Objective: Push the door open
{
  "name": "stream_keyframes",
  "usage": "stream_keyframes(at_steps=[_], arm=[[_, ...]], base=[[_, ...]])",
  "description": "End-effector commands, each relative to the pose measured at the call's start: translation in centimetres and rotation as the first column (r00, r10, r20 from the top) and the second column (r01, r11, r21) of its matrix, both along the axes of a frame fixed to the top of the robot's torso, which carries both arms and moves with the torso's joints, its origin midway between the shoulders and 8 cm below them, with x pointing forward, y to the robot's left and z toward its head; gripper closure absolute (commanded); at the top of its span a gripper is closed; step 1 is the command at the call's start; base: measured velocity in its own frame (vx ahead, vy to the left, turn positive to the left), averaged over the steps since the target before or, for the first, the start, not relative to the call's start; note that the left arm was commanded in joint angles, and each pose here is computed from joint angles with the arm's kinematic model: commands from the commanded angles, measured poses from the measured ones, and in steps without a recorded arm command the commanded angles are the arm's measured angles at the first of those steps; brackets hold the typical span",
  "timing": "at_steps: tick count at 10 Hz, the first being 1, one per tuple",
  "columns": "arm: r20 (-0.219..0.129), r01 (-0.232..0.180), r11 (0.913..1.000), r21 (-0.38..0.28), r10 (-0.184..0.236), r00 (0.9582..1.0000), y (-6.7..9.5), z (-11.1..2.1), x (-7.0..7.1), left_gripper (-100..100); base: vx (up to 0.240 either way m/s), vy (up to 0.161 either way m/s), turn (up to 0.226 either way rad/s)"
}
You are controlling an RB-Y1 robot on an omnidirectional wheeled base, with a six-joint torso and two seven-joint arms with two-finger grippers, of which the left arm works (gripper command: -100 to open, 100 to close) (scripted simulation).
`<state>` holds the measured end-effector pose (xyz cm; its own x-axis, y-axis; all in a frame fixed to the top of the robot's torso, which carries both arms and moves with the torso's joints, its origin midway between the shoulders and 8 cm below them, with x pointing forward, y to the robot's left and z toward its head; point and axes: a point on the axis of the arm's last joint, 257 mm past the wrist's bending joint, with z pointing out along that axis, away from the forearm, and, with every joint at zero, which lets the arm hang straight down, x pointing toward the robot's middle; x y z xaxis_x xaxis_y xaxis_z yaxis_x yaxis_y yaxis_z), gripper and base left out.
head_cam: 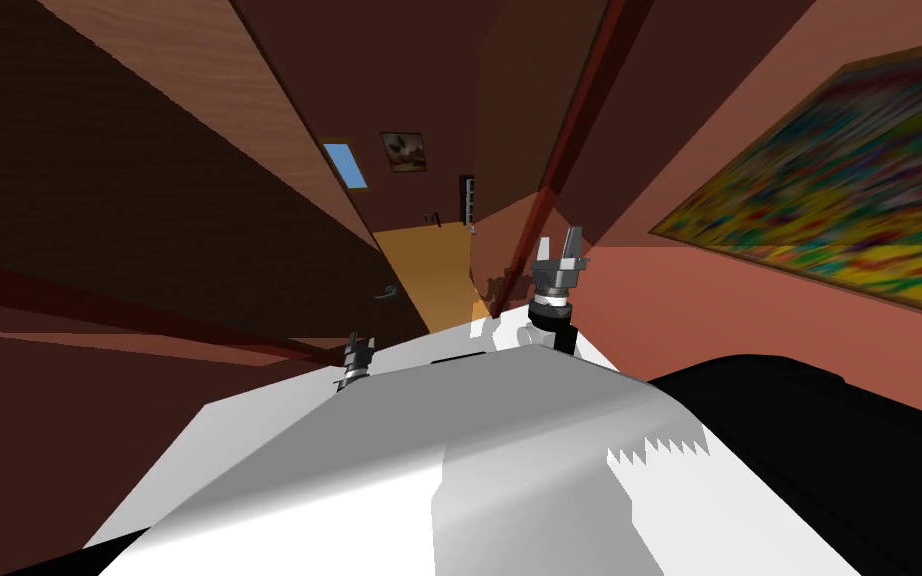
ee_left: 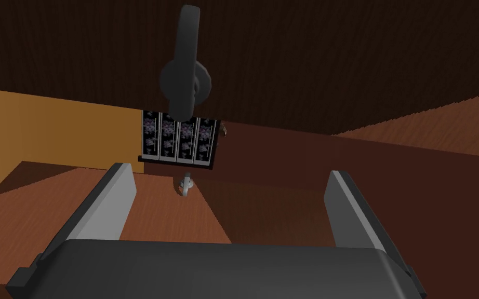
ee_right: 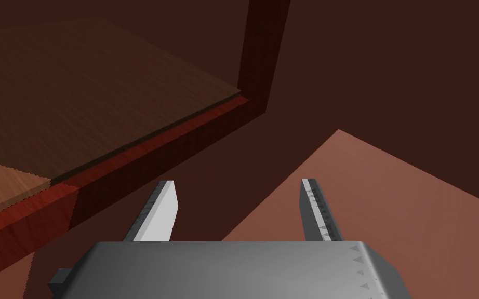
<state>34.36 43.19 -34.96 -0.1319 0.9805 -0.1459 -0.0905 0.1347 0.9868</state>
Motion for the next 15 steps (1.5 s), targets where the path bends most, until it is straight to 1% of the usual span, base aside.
stream_keyframes(at_steps=[1,5,6,10,11,12,15], arm=[[-0.016,-0.003,0.9997,0.026,0.004,0.9999,-0.2,-0.7,-0.1,-100],[-0.048,-0.006,0.9973,0.073,0.010,0.9988,-0.9,-2.1,-0.5,-100],[-0.061,-0.006,0.9958,0.092,0.012,0.9981,-1.3,-2.8,-0.7,-100],[-0.091,-0.003,0.9909,0.135,0.016,0.9957,-2.3,-4.2,-1.0,-100],[-0.086,-0.004,0.9921,0.125,0.015,0.9962,-2.1,-4.0,-0.9,-100],[-0.088,-0.003,0.9876,0.157,0.017,0.9960,-0.9,-3.5,-0.8,-100],[-0.090,-0.006,0.9819,0.189,0.023,0.9957,0.6,-2.9,-0.4,-100]], base=[[0.093,-0.008,-0.009],[0.086,-0.011,-0.009],[0.117,0.007,-0.014],[0.115,-0.006,-0.010],[0.052,-0.010,0.000],[0.084,0.005,-0.021],[0.174,0.046,-0.025]])
